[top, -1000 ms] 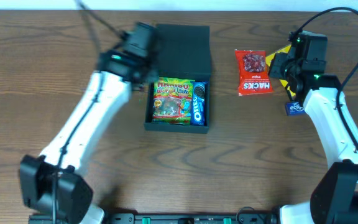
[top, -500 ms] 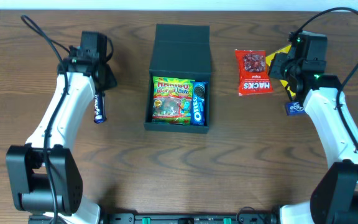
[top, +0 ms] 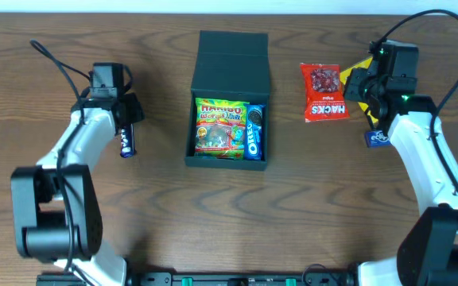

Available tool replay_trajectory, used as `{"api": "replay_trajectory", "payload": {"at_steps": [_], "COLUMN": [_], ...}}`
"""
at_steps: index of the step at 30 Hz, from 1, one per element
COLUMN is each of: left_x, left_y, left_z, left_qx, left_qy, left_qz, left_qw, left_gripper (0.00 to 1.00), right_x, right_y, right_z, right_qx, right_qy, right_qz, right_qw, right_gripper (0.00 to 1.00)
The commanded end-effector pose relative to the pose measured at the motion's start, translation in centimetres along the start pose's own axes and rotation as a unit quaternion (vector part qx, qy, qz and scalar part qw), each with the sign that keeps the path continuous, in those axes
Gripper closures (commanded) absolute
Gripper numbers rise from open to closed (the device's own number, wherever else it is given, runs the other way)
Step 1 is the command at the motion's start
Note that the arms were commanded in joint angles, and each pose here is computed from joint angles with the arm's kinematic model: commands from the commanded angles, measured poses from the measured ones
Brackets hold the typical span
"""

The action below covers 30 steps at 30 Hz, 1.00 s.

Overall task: Pack container
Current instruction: 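Return left gripper and grasp the Dairy Milk bar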

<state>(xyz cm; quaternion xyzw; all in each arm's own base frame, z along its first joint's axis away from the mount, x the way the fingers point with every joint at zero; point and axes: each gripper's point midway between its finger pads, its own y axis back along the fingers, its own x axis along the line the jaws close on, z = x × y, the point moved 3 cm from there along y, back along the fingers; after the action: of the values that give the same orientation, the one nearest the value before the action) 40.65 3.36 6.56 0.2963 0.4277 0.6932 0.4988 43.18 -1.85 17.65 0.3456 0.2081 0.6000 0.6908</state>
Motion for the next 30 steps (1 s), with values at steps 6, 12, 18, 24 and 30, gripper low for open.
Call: {"api": "replay_trajectory", "payload": {"at_steps": [6, 12, 18, 24, 30], "left_x": [-1.0, -0.1, 0.0, 0.0, -0.4], "left_y": [-2.4, -3.5, -4.3, -4.3, -3.6], "left_z": [-1.6, -1.8, -2.6, -2.6, -2.0], "left_qx": [0.034, 0.041, 0.055, 0.056, 0.064], "left_qy": [-0.074, -0.078, -0.078, -0.06, -0.035], "left_qz": [-0.06, -0.041, -0.038, -0.037, -0.036], "left_qw": [0.995, 0.995, 0.995, 0.996, 0.997], "left_gripper": [0.34, 0.39, 0.51, 0.69, 0.83], "right_x": [-0.7, -0.7, -0.7, -0.7, -0.7], "right_y": [0.1, 0.1, 0.1, 0.1, 0.1], "right_z": [0.0, 0.0, 0.0, 0.1, 0.1], "right_qx": [0.004, 0.004, 0.004, 0.003, 0.002], "right_qy": [-0.01, -0.01, -0.01, -0.011, -0.011], "right_qz": [-0.008, -0.007, -0.008, -0.007, -0.007], "right_qw": [1.0, 1.0, 1.0, 1.0, 1.0], "right_gripper": [0.77, 0.77, 0.76, 0.76, 0.76]}}
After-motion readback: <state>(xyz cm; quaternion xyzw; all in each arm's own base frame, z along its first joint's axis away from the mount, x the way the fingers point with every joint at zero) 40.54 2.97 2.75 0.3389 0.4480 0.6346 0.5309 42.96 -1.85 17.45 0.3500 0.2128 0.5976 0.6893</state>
